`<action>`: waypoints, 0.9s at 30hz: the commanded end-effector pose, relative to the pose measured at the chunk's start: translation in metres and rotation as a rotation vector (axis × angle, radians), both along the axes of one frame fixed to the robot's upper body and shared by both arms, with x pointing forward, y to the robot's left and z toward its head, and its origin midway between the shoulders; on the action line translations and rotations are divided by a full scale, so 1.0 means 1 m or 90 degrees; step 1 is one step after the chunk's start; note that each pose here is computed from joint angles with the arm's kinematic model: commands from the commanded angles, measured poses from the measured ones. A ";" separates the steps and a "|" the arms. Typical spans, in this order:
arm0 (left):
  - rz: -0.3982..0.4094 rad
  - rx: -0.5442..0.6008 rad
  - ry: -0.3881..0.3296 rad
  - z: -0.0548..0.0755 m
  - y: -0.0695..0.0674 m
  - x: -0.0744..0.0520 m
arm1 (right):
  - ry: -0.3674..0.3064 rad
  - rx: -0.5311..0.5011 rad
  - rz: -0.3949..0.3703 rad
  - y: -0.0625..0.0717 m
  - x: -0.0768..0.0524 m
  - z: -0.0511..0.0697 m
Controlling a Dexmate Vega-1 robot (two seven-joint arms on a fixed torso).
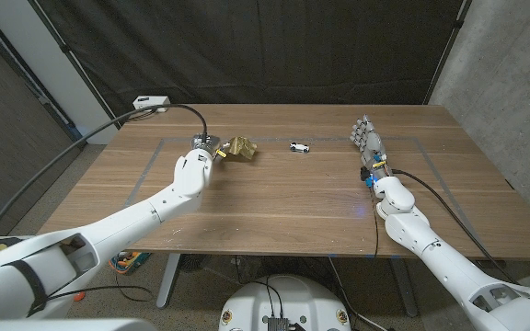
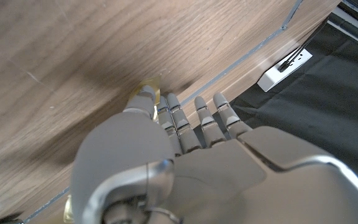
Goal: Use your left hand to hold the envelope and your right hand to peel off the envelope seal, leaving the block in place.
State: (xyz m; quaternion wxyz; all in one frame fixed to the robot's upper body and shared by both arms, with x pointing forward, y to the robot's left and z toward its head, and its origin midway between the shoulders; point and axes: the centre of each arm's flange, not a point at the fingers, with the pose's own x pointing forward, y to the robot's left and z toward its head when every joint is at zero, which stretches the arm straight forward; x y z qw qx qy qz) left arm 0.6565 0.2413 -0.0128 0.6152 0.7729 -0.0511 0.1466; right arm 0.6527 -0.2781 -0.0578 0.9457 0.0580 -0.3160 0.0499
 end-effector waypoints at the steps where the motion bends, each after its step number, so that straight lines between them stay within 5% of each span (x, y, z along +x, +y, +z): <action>1: -0.010 -0.047 -0.118 0.004 0.009 -0.008 | -0.002 -0.002 0.001 0.003 0.003 0.004; 13: -0.055 -0.187 -0.234 0.014 0.021 -0.019 | -0.003 0.000 0.005 0.004 0.005 0.005; 27: -0.080 -0.198 -0.302 0.028 0.016 -0.028 | -0.011 0.010 0.013 0.005 0.007 0.007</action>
